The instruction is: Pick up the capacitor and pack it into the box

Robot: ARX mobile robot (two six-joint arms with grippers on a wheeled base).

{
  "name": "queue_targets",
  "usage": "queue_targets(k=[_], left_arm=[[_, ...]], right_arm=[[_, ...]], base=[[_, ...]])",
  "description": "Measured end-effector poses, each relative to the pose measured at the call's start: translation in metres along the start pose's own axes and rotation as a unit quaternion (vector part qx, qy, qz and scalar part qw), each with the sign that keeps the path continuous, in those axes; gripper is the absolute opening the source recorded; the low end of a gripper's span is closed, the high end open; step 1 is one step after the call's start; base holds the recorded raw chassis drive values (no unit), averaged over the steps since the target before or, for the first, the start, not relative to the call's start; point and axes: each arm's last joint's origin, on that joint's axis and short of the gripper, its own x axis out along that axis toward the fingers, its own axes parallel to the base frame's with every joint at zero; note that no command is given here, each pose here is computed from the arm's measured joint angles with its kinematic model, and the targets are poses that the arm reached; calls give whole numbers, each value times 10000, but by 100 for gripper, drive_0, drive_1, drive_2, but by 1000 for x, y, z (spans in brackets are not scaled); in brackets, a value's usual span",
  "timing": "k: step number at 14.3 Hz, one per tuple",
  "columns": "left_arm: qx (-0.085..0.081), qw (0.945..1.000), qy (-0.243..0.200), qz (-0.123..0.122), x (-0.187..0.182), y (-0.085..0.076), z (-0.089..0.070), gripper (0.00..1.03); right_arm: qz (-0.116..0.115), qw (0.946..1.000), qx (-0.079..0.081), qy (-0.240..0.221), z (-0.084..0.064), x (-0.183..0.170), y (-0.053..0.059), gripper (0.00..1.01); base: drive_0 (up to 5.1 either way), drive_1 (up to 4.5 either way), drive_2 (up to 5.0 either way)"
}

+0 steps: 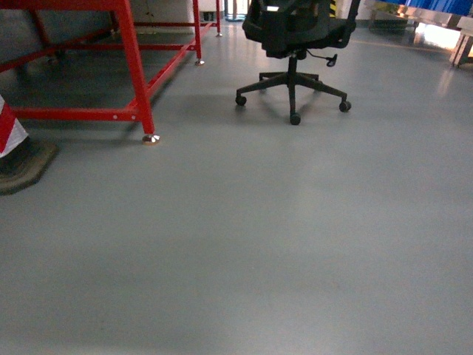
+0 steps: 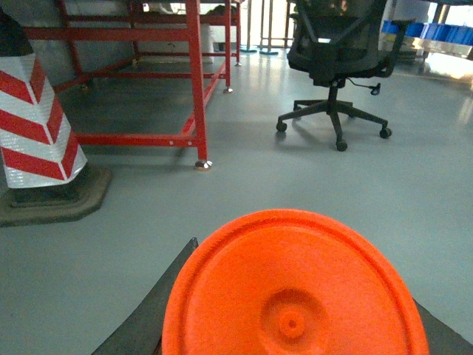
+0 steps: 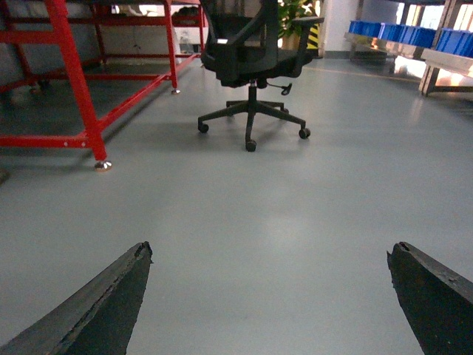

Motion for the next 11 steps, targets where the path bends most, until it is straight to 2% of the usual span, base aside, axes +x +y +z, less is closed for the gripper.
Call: queue_targets(k=[7, 11], left_arm=[[2, 10000, -17, 8, 0, 0, 0, 43], [0, 10000, -8, 8, 0, 0, 0, 43]], right_arm=[[-4, 10000, 0, 4, 0, 0, 0, 98], [-2, 10000, 0, 8, 0, 0, 0, 98]], base=[[-485, 337, 155], [-500, 242, 242]])
